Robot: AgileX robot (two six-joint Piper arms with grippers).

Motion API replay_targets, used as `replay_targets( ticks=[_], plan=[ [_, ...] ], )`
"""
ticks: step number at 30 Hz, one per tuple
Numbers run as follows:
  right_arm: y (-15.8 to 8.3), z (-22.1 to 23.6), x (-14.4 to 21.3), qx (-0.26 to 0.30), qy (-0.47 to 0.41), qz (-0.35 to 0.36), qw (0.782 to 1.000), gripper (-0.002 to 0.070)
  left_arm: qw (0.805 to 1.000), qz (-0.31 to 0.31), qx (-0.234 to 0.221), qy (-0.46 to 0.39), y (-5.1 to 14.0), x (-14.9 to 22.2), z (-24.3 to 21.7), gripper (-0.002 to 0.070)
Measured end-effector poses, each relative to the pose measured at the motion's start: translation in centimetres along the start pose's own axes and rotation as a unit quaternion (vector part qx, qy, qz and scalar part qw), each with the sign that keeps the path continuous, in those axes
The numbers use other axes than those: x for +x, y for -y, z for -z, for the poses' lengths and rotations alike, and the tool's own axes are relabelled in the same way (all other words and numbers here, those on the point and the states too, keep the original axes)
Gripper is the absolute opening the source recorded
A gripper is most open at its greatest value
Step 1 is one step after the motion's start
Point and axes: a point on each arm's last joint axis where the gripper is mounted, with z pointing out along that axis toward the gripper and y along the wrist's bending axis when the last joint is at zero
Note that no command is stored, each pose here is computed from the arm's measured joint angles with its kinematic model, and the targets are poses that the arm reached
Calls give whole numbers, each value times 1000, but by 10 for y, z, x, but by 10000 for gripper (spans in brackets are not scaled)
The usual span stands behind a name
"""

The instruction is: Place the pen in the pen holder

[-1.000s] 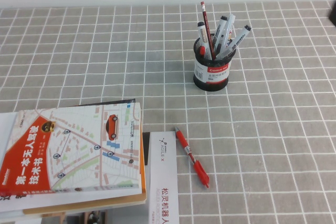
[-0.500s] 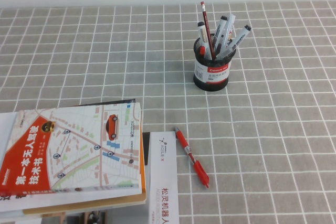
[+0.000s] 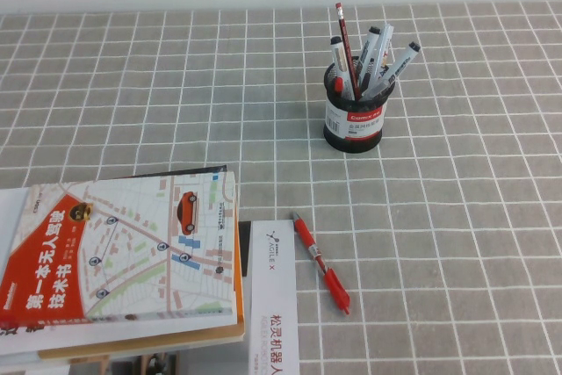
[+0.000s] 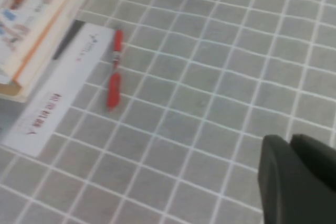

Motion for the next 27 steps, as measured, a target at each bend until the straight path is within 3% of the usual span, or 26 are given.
replay_targets(
  ticks=[4,10,17,21,27],
  plan=[
    [4,-1,-1,21,14,27,999,-12,1000,0,0,0,0,0,0,-3],
    [12,-10,10,47,118,31,991,-12,1000,0,0,0,0,0,0,-3],
    [30,-31,59,123,256,-12,959,-13,1000,0,0,0,0,0,0,-3],
    [38,-42,87,155,278,-32,947,-13,1000,0,0,0,0,0,0,-3],
    [40,-51,101,159,258,-44,952,-12,1000,0,0,0,0,0,0,-3]
  ],
)
